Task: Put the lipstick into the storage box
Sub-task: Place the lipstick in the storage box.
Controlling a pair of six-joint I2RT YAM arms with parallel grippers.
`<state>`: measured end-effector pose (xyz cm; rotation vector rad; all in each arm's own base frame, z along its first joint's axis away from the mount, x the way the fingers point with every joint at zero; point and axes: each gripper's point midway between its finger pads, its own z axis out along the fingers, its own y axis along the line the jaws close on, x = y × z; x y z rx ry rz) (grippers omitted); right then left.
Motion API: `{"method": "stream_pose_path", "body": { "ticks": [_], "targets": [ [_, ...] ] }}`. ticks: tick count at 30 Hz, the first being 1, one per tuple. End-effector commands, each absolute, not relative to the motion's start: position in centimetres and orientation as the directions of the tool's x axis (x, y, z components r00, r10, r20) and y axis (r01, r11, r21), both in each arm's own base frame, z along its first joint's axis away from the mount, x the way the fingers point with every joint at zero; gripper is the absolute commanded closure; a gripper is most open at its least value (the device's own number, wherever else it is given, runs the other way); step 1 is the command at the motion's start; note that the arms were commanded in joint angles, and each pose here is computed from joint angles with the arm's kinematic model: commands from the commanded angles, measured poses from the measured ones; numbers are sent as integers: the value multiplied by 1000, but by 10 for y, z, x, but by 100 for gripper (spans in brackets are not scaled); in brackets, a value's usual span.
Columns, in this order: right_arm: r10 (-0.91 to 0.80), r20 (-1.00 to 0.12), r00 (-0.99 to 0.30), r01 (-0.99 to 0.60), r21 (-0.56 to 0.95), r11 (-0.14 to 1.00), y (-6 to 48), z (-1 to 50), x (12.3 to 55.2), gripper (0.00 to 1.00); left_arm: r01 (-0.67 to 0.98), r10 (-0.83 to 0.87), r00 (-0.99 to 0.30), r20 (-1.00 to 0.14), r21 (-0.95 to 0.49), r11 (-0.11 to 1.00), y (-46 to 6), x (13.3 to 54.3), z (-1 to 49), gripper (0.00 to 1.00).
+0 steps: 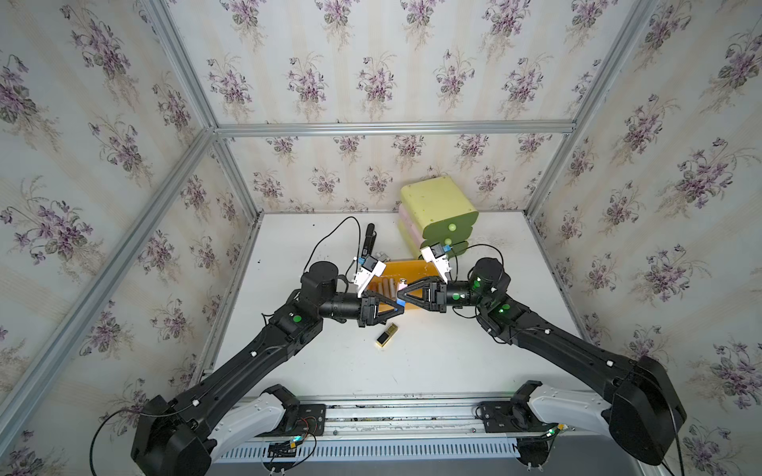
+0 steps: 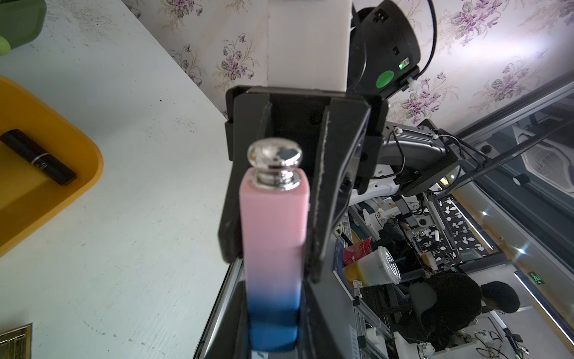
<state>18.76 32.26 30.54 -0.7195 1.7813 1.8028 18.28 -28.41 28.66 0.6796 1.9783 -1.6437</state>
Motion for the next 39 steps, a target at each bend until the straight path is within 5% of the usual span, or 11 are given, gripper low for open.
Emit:
{"method": "stream_pose_path", "body": {
  "ticks": [1, 3, 5, 9, 13, 16, 21, 28, 39],
  "targets": [
    [-1, -715, -699, -714, 698, -63, 323, 319, 183, 76, 655, 58, -753, -656, -736, 169, -284, 187, 288, 75],
    [3, -716, -698, -715, 696, -57, 323, 320, 183, 78, 654, 59, -752, -656, -733, 185, -282, 187, 286, 52],
    [4, -717, -697, -716, 696, -53, 323, 320, 184, 78, 659, 60, -747, -662, -726, 196, -281, 187, 287, 43],
    [-5, -714, -700, -714, 700, -11, 324, 316, 189, 78, 666, 33, -733, -680, -706, 241, -271, 192, 295, 1],
    [-17, -712, -702, -710, 700, 77, 325, 309, 201, 79, 665, -45, -684, -728, -648, 371, -243, 205, 310, 0],
    [-29, -693, -721, -683, 702, 204, 322, 292, 219, 79, 575, -91, -643, -761, -558, 598, -203, 218, 303, 0],
    [-58, -645, -762, -574, 632, 520, 310, 248, 269, 80, 330, -67, -697, -714, -402, 854, -148, 228, 257, 0],
    [-162, -587, -793, -487, 452, 747, 303, 193, 319, 81, 234, -37, -777, -628, -344, 909, -134, 227, 211, 0],
    [-227, -459, -859, -423, 387, 819, 313, 109, 348, 83, 245, 51, -832, -553, -283, 927, -132, 225, 169, 0]
  ]
}}
